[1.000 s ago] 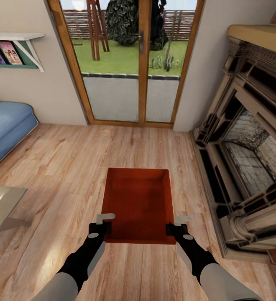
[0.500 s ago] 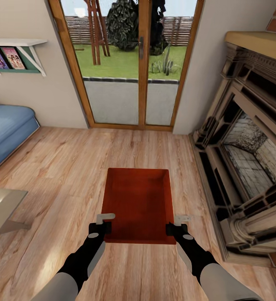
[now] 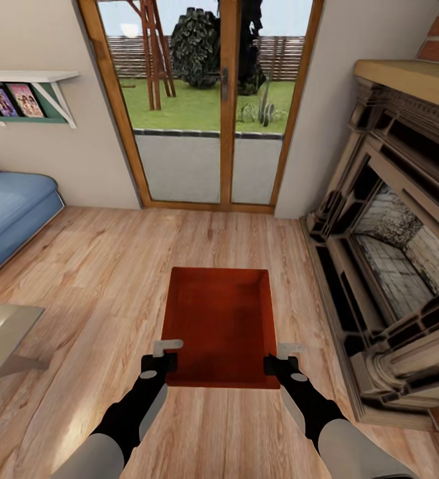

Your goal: Move the two storage containers from the living room to the garage. In the garage, place one container on the floor and stack the other container on top of it (either order is fine).

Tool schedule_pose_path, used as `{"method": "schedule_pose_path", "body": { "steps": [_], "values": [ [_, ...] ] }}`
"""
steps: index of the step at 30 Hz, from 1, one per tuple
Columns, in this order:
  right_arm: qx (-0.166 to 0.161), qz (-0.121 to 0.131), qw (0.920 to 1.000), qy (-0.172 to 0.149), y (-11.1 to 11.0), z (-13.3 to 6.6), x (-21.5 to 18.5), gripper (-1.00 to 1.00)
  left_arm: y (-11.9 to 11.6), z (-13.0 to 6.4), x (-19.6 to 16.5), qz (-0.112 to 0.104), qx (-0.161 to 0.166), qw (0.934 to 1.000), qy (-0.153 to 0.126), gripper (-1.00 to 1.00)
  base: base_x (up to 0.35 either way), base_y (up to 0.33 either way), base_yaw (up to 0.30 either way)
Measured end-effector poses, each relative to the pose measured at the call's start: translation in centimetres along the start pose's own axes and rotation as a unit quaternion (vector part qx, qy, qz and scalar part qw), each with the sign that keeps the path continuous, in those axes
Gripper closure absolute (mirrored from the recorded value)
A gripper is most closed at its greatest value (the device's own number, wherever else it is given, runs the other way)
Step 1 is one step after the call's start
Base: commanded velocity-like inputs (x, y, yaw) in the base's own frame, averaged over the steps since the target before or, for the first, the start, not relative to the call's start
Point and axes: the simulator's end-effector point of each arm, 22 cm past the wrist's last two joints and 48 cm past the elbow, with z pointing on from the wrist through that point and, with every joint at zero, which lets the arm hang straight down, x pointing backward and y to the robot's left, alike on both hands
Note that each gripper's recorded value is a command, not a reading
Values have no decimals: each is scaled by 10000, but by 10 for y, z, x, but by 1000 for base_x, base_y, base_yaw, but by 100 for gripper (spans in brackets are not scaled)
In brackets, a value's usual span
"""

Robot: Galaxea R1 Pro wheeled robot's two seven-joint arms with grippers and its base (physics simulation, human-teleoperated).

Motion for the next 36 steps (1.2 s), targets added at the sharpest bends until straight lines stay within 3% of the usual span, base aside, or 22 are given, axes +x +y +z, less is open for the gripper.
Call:
{"method": "schedule_pose_path", "body": {
  "steps": [36],
  "values": [
    [-4, -1, 9996, -279, 0, -14, -31, 100, 1, -14, -30, -27, 10, 9996, -278, 100, 0, 0, 0]
  ]
}}
